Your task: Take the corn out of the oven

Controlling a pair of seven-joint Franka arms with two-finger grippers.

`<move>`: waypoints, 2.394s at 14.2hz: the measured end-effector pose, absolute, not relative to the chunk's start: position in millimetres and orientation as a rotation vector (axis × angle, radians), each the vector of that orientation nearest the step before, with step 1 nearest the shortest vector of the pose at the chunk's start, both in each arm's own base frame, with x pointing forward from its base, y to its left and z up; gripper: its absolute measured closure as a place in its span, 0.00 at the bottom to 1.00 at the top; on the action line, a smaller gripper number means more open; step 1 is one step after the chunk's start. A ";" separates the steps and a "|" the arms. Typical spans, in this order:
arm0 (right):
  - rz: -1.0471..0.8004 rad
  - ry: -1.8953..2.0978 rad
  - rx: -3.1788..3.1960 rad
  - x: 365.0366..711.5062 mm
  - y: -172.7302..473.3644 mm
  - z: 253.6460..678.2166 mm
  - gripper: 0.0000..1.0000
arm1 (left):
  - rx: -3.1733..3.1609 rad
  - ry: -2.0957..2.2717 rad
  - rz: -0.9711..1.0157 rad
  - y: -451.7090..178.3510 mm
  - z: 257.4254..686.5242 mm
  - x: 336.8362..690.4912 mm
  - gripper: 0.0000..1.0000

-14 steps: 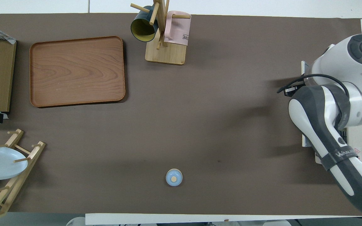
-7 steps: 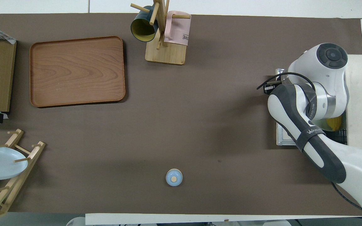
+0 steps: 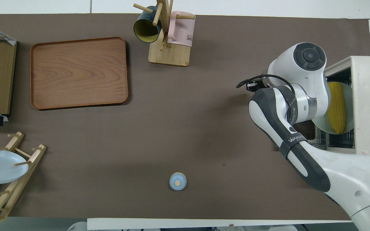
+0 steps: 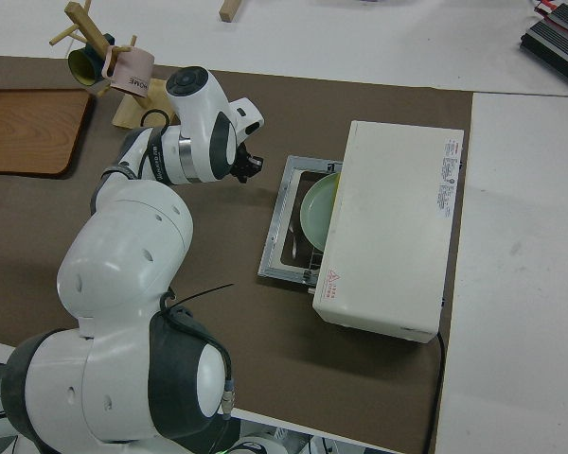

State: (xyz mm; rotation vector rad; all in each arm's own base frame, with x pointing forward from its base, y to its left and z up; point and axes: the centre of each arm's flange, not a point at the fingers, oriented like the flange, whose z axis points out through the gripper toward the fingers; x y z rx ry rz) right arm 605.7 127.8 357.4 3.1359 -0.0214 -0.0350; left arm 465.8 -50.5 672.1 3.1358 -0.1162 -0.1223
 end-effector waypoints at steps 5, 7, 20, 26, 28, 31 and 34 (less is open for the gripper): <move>-0.195 -0.209 3.119 586.7 29.7 429.0 0.34 | 3.136 -0.116 -0.122 -50.5 672.1 465.8 0.00; -0.239 -0.241 3.116 577.9 1.0 423.1 0.32 | 3.136 -0.116 -0.122 -50.5 672.1 465.8 0.00; -0.202 0.091 2.963 554.0 -18.8 365.5 0.94 | 3.136 -0.116 -0.122 -50.5 672.1 465.8 0.00; -0.160 0.158 2.893 566.8 119.2 416.5 0.96 | 3.136 -0.116 -0.122 -50.5 672.1 465.8 0.00; -0.143 0.060 2.899 568.7 213.3 433.2 0.97 | 3.136 -0.116 -0.122 -50.5 672.1 465.8 0.00; -0.121 -0.079 2.928 564.2 355.0 425.7 0.97 | 3.136 -0.116 -0.122 -50.5 672.1 465.8 0.00; -0.073 -0.204 2.964 543.5 468.7 391.4 0.97 | 3.136 -0.116 -0.122 -50.5 672.1 465.8 0.00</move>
